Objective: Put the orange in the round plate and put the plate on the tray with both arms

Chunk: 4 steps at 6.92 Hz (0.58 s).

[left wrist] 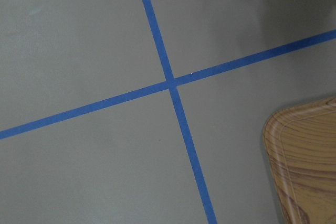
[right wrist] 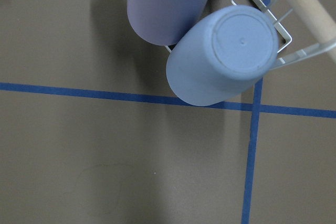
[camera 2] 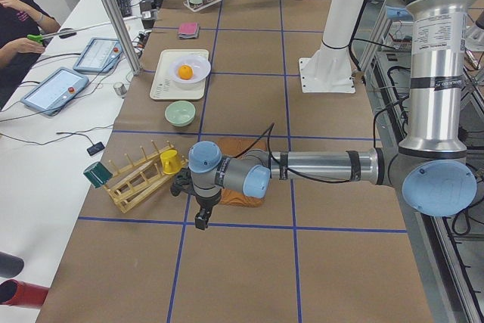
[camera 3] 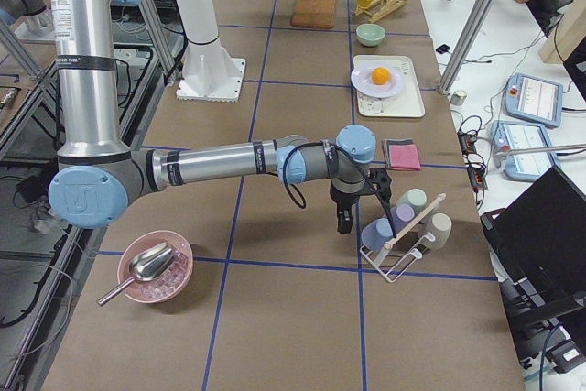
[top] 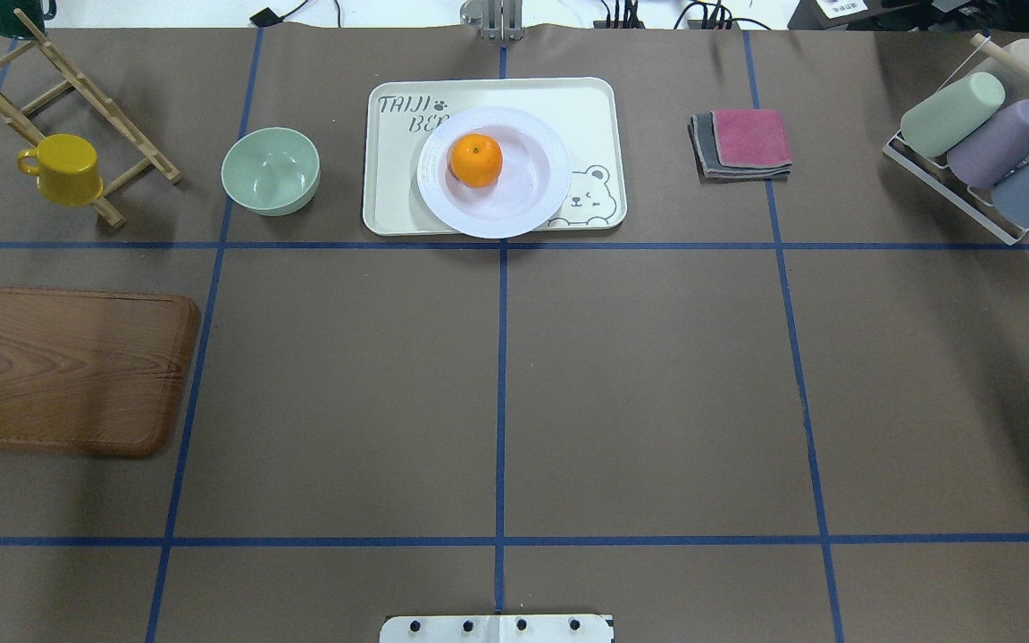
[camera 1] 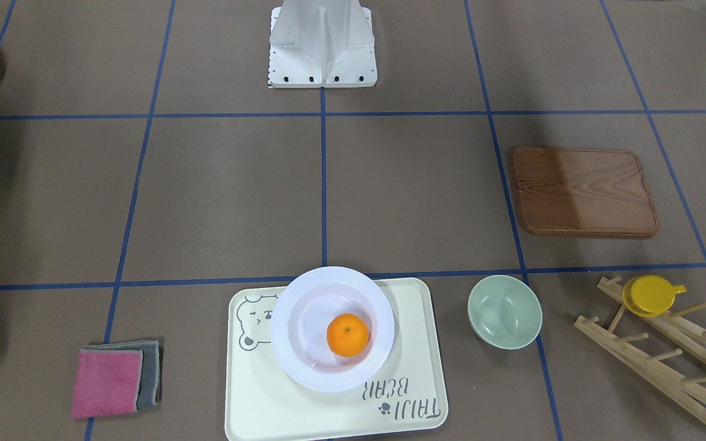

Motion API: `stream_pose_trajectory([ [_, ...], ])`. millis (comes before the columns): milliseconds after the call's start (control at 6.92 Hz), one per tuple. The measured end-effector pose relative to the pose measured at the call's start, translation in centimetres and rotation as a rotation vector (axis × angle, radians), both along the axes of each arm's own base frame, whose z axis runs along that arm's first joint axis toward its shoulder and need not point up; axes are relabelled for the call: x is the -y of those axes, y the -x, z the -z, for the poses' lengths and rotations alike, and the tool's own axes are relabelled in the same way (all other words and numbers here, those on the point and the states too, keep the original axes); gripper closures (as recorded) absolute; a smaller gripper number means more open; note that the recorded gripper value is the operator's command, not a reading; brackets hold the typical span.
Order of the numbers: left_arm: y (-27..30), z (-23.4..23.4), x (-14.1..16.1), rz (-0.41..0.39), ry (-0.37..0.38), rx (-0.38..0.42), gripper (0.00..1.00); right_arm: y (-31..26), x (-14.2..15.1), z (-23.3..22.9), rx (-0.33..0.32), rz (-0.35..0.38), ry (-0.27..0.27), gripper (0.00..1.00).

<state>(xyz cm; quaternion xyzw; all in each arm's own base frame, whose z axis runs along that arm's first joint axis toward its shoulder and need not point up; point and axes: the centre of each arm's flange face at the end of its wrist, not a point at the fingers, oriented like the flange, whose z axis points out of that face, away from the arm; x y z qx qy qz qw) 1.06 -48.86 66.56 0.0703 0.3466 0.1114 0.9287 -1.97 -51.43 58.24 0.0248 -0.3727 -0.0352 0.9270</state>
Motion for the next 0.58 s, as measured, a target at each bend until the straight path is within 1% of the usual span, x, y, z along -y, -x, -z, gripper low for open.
stream_pose_trajectory([
  [289,-0.12,-0.2,-0.25,0.001,0.054,-0.01,0.01,-0.08,-0.07,-0.03,-0.001,0.0,-0.001,0.0],
  [578,-0.15,-0.26,-0.33,0.001,0.069,-0.013,0.01,-0.1,-0.12,-0.03,0.0,0.0,-0.001,0.0],
])
